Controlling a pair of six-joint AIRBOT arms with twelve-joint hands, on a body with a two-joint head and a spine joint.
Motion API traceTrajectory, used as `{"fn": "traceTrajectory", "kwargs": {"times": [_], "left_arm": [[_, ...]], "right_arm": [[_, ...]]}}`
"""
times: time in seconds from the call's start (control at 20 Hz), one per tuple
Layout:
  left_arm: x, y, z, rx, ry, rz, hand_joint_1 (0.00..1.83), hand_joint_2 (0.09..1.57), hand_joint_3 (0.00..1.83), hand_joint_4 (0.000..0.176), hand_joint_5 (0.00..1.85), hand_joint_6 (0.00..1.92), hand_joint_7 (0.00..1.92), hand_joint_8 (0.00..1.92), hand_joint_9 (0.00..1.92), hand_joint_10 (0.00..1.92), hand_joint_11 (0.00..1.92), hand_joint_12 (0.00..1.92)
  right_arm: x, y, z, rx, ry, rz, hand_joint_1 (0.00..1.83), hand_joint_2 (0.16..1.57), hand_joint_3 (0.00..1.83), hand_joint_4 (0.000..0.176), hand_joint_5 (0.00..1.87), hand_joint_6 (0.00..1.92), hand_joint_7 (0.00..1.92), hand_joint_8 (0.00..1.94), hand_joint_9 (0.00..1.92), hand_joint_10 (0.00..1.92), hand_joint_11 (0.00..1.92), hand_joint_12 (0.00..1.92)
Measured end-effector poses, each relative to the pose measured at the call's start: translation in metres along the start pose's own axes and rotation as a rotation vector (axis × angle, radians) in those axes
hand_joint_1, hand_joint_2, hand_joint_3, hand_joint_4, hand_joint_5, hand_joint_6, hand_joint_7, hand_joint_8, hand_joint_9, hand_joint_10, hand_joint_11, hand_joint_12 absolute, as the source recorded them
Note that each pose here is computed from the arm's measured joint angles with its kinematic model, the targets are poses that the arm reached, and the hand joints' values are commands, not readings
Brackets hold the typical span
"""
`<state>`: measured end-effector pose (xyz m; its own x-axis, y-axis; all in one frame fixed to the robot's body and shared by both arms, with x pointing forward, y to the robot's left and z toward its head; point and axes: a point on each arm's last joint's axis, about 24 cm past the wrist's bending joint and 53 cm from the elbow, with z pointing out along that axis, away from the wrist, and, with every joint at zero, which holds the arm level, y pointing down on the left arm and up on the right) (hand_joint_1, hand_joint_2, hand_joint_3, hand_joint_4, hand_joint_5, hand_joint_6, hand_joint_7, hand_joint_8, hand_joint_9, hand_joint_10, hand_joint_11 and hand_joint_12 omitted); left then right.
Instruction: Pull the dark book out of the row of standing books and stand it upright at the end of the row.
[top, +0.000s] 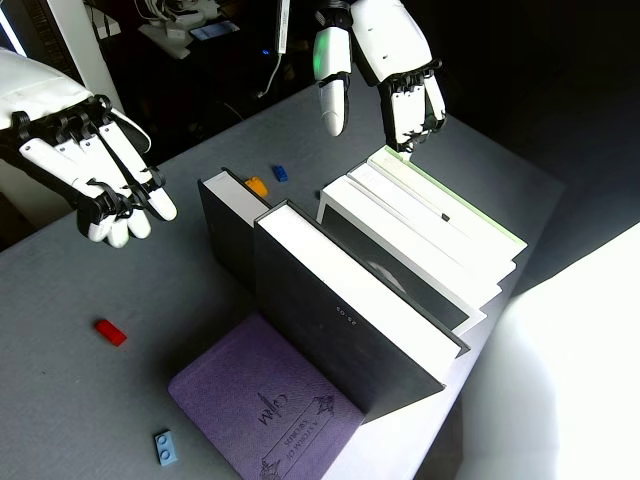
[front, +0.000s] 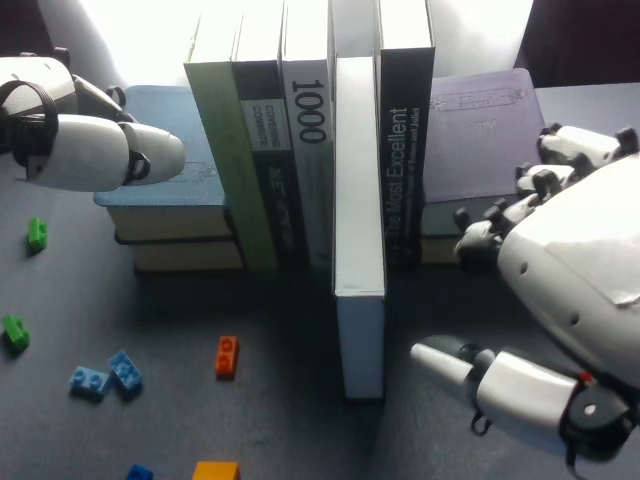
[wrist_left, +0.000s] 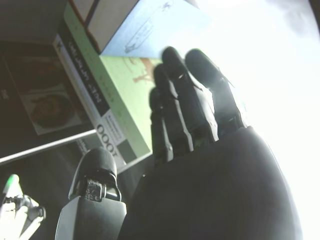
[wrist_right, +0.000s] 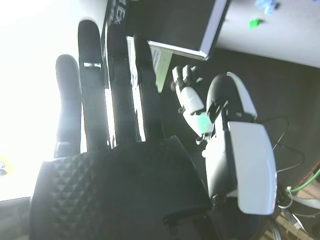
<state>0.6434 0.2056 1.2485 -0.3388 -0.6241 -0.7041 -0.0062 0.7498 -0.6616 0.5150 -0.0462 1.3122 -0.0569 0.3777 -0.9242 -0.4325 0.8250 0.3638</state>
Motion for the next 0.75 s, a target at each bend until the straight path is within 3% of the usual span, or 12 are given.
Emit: {"fn": "traceTrajectory", "kwargs": {"times": [0.2,0.35,0.5,0.75], "left_arm": [[0.000,0.000,0.000,0.000,0.000,0.001,0.04,1.35,0.00,0.000,0.75,0.08,0.63,0.72,0.47,1.28,0.33,1.81],[0.000,0.000,0.000,0.000,0.000,0.004,0.07,1.35,0.00,0.000,0.76,0.11,0.61,0.85,0.48,1.30,0.34,1.81],[0.000,0.000,0.000,0.000,0.000,0.004,0.04,1.36,0.00,0.000,0.74,0.13,0.58,0.86,0.47,1.32,0.33,1.83],[0.000,0.000,0.000,-0.001,0.000,0.004,0.07,1.36,0.00,0.000,0.72,0.17,0.58,0.88,0.46,1.33,0.32,1.85]], "right_arm": [[0.002,0.003,0.000,-0.009,0.008,0.000,0.12,1.21,0.00,0.000,0.72,0.80,0.72,1.13,0.55,1.48,0.28,1.87],[0.004,0.008,-0.001,-0.022,0.015,-0.001,0.12,1.21,0.00,0.000,0.67,0.89,0.68,1.15,0.51,1.51,0.25,1.92],[0.005,0.010,-0.002,-0.028,0.018,0.000,0.11,1.22,0.00,0.000,0.65,0.91,0.67,1.14,0.50,1.49,0.22,1.92],[0.010,0.012,-0.004,-0.030,0.033,0.000,0.13,1.22,0.00,0.000,0.68,0.82,0.67,1.10,0.50,1.48,0.22,1.89]]}}
